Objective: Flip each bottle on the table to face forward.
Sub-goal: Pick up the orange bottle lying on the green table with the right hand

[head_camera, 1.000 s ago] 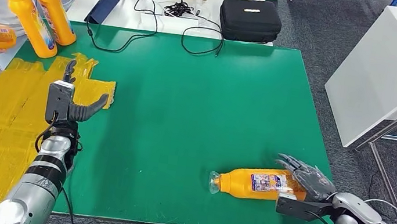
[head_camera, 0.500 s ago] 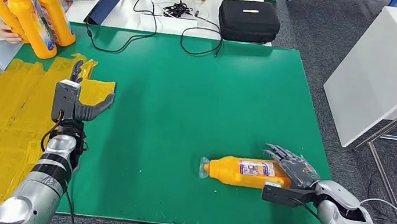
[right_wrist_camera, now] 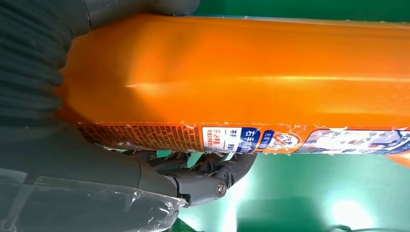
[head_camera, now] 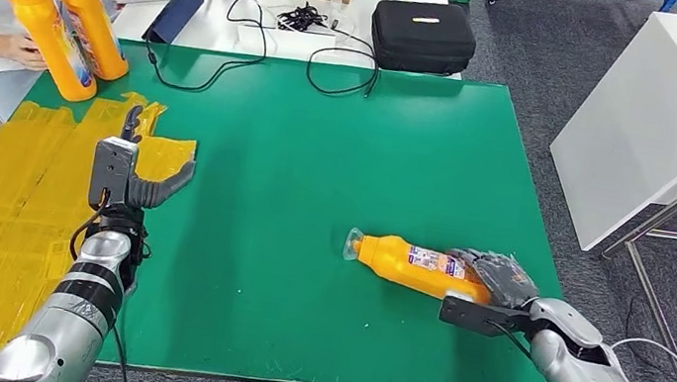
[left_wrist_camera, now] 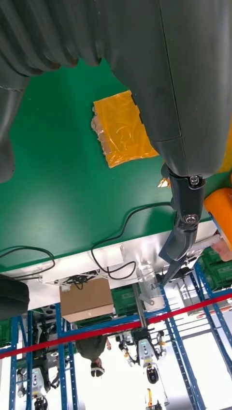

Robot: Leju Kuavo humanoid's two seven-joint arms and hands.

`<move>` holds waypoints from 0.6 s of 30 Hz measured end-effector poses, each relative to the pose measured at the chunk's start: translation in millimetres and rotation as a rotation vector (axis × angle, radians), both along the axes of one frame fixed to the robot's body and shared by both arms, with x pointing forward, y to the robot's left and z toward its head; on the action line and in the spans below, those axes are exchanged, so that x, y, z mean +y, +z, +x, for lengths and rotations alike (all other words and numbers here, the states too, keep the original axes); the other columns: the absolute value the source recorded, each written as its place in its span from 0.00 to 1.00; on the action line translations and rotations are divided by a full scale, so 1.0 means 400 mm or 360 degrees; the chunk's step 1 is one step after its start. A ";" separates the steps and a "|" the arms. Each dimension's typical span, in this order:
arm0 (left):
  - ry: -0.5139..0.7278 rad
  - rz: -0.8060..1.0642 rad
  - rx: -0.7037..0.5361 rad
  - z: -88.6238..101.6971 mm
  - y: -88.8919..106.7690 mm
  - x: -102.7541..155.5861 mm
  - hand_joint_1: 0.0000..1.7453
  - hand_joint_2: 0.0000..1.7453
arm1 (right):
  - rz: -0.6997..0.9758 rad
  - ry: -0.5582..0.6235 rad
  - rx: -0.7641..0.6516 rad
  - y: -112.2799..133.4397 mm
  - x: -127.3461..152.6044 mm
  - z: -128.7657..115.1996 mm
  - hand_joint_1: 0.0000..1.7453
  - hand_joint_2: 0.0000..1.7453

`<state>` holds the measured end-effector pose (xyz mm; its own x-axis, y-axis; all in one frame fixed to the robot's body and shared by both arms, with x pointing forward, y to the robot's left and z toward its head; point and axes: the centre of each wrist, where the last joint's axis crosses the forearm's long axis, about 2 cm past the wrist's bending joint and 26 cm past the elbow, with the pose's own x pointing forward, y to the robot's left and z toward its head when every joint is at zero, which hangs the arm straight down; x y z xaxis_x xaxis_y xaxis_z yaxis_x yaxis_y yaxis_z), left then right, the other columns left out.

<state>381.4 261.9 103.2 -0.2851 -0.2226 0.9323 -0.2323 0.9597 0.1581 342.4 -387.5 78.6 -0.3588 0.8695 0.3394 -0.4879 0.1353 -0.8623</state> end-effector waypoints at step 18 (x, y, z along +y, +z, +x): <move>0.0001 -0.0013 0.0011 -0.002 -0.002 0.000 0.00 1.00 | 0.0005 -0.0097 -0.0069 -0.012 0.041 0.008 1.00 1.00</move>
